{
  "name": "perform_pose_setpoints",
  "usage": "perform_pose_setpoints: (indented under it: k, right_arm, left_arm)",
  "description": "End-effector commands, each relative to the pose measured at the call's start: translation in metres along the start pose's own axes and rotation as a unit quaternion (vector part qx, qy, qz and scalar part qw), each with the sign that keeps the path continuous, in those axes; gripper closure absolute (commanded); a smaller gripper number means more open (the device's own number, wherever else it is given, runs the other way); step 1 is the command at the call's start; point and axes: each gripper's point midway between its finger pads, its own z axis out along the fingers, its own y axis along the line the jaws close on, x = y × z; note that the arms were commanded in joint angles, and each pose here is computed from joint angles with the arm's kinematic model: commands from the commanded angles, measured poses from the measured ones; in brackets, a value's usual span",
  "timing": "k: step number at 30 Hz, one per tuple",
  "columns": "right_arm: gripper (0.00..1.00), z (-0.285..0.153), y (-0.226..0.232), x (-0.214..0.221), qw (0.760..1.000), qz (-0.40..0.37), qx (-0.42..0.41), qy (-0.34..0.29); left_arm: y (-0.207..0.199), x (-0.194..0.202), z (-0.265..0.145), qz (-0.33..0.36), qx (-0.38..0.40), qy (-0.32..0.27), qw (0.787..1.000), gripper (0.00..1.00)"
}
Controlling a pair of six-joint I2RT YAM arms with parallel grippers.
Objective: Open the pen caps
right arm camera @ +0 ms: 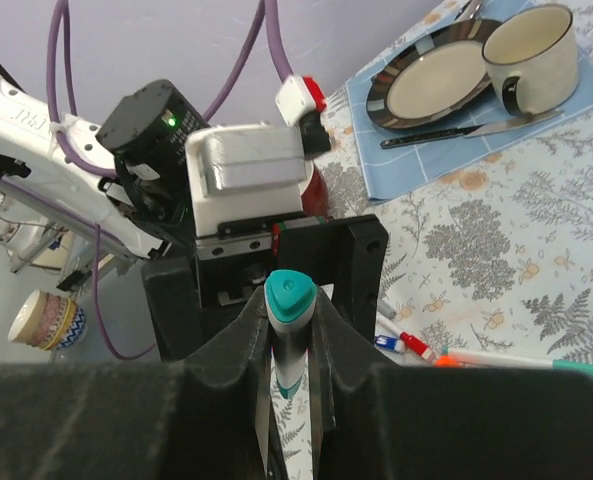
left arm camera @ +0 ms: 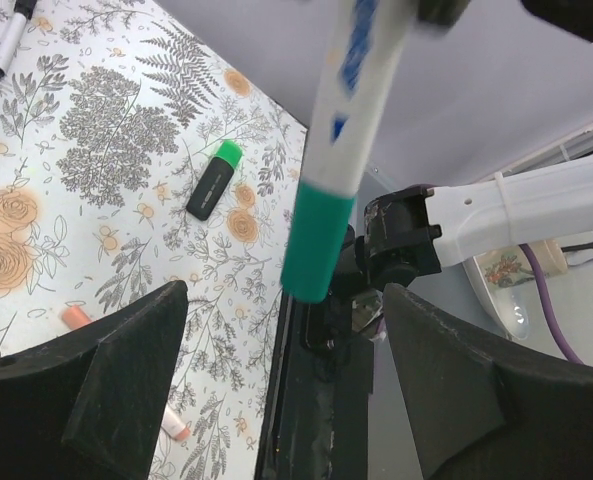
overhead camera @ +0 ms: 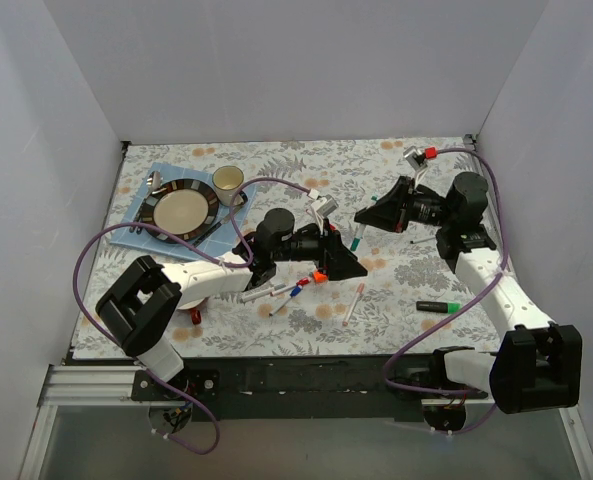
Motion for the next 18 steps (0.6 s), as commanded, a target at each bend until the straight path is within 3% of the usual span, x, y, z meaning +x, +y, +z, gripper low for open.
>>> perform_pose_setpoints:
  k: [1,3,6,8,10,11,13,14,18]
  right_arm:
    - [0.99,0.004,0.000,0.021,1.000,0.008,-0.004,0.017]
    - [0.99,0.005,0.000,0.024,1.000,0.008,-0.003,0.019]
    - [0.99,0.006,-0.003,0.025,1.000,0.011,-0.001,0.020]
    - [0.99,0.006,-0.005,0.025,1.000,0.012,0.001,0.020]
    - [0.99,0.007,-0.007,0.028,1.000,0.018,0.002,0.022]
    - [0.99,0.007,-0.008,0.029,1.000,0.018,0.002,0.022]
    - [0.99,0.007,-0.009,0.028,1.000,0.015,0.003,0.023]
    - [0.99,0.007,-0.009,0.028,1.000,0.015,0.004,0.023]
    - [0.99,0.008,-0.010,0.023,1.000,0.001,0.006,0.022]
  left_arm:
    - [-0.022,-0.035,0.000,0.035,0.027,-0.044,0.998,0.24]
    - [-0.023,-0.039,0.001,0.034,0.027,-0.050,0.998,0.27]
    - [-0.027,-0.040,0.002,0.032,0.039,-0.053,0.997,0.39]
    - [-0.029,-0.041,0.004,0.029,0.048,-0.049,0.997,0.54]
    - [-0.030,-0.041,0.005,0.025,0.052,-0.045,0.997,0.63]
    - [-0.031,-0.041,0.006,0.025,0.054,-0.045,0.997,0.76]
    - [-0.030,-0.042,0.006,0.023,0.051,-0.044,0.997,0.86]
    - [-0.030,-0.041,0.007,0.023,0.051,-0.043,0.997,0.95]
    - [-0.029,-0.035,0.006,0.019,0.052,-0.029,0.998,1.00]
